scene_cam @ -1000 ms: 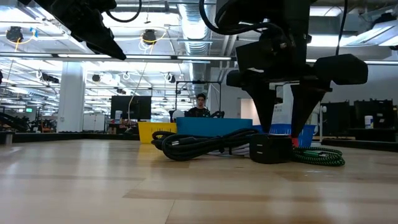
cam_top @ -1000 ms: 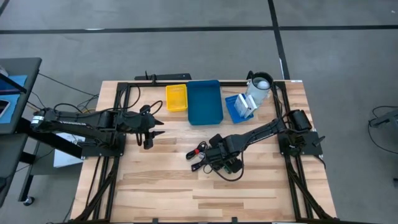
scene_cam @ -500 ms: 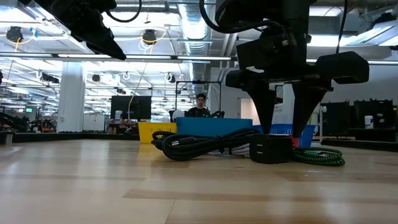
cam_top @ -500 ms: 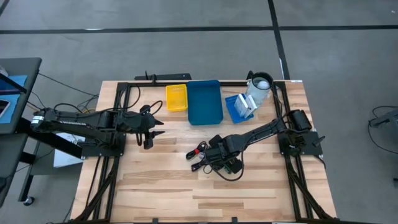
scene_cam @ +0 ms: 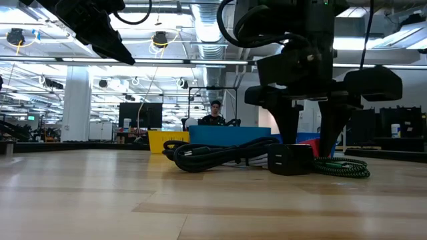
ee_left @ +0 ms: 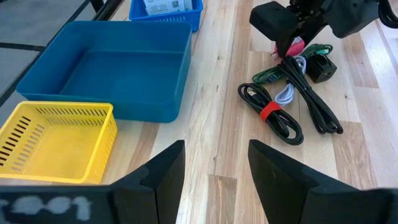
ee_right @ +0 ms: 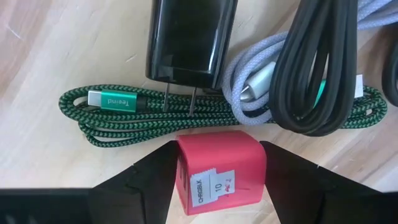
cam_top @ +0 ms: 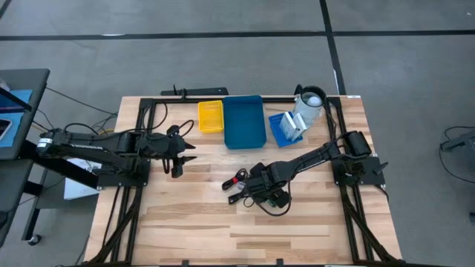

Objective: Pick and place items into bin
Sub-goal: Put the pink charger adapter into the yellow basket

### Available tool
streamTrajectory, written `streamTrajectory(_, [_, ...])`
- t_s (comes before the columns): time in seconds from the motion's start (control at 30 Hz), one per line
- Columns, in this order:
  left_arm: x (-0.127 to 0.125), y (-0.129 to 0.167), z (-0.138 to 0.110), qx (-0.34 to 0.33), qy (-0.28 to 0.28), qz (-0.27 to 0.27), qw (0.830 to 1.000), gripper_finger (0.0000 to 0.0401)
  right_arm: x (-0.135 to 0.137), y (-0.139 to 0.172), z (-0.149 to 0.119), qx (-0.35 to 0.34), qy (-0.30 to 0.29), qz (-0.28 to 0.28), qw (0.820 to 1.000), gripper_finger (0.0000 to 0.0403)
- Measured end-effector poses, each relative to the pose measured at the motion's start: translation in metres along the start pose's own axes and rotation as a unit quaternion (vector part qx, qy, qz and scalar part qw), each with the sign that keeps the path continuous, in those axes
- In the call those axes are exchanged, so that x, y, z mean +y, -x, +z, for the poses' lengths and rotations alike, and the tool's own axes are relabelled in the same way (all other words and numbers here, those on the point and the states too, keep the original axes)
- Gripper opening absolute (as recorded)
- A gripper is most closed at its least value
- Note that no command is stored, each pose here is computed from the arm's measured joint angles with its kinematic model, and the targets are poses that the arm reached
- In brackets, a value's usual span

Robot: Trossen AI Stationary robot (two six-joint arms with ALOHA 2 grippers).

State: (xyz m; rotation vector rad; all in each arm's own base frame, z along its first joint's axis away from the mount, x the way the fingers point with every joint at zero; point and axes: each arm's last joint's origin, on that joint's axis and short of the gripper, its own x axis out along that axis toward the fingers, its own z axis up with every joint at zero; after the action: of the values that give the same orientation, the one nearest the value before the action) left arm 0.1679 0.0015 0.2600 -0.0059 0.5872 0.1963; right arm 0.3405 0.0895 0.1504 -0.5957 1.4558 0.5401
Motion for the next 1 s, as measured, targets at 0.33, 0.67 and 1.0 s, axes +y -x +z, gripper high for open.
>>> streamTrajectory(0.33, [0.0, 0.0, 0.0001, -0.001, 0.0, 0.0, 1.0, 0.0167, -0.0023, -0.0005, -0.0023, 0.004, -0.004, 0.002, 1.0, 0.0217])
streamTrajectory(0.67, [0.0, 0.0, 0.0002, -0.001, 0.0, 0.0, 1.0, 0.0167, -0.0021, 0.0022, -0.002, 0.016, -0.003, -0.003, 1.0, 0.0217])
streamTrajectory(1.0, [0.0, 0.0, 0.0002, -0.001, 0.0, 0.0, 1.0, 0.0167, -0.0027, 0.0025, -0.0026, 0.024, -0.008, -0.014, 1.0, 0.0187])
